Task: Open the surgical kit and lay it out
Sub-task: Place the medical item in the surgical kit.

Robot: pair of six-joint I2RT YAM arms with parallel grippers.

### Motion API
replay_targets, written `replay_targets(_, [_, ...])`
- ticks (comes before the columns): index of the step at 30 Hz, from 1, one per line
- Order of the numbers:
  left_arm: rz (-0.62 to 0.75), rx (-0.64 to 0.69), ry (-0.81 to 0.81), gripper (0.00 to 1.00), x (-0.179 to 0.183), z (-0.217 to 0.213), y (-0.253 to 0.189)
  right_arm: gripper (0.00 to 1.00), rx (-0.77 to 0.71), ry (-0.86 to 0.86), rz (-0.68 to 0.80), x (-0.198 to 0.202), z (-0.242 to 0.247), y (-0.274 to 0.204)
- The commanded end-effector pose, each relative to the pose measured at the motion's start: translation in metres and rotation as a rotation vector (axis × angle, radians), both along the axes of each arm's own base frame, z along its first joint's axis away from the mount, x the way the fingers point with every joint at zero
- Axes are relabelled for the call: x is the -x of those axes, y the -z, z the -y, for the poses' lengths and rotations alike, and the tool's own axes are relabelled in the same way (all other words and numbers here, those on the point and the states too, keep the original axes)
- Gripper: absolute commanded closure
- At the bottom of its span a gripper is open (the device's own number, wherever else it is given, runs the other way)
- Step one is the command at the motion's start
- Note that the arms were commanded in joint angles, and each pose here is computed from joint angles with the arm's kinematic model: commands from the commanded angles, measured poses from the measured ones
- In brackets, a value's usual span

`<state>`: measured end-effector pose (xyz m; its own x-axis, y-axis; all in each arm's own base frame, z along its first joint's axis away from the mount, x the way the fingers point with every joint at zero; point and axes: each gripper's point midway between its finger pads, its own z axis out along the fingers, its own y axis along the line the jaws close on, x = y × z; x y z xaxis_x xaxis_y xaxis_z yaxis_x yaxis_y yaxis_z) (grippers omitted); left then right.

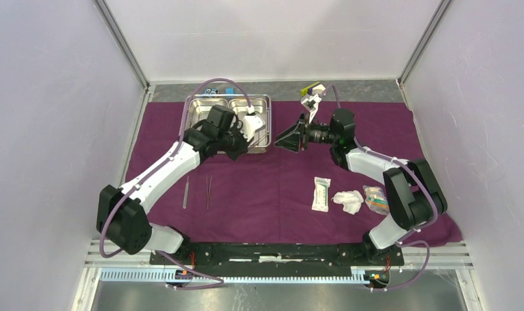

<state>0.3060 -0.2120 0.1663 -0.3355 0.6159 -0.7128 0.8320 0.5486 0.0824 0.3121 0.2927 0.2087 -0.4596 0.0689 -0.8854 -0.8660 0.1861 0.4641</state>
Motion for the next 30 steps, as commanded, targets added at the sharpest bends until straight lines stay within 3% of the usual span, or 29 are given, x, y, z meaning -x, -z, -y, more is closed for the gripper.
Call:
replay_targets(1, [0.149, -0.02, 0.049, 0.98, 0.002, 0.014, -0.02, 0.5, -0.073, -0.03, -0.019, 0.005, -0.006, -0.012])
replay_targets(16, [0.227, -0.073, 0.103, 0.98, 0.017, 0.028, -0.023, 0.48, -0.047, 0.003, -0.056, 0.001, -0.004, 0.002])
replay_targets(30, [0.249, -0.087, 0.132, 0.98, 0.022, 0.037, -0.02, 0.57, -0.046, -0.014, -0.078, 0.004, -0.009, 0.009])
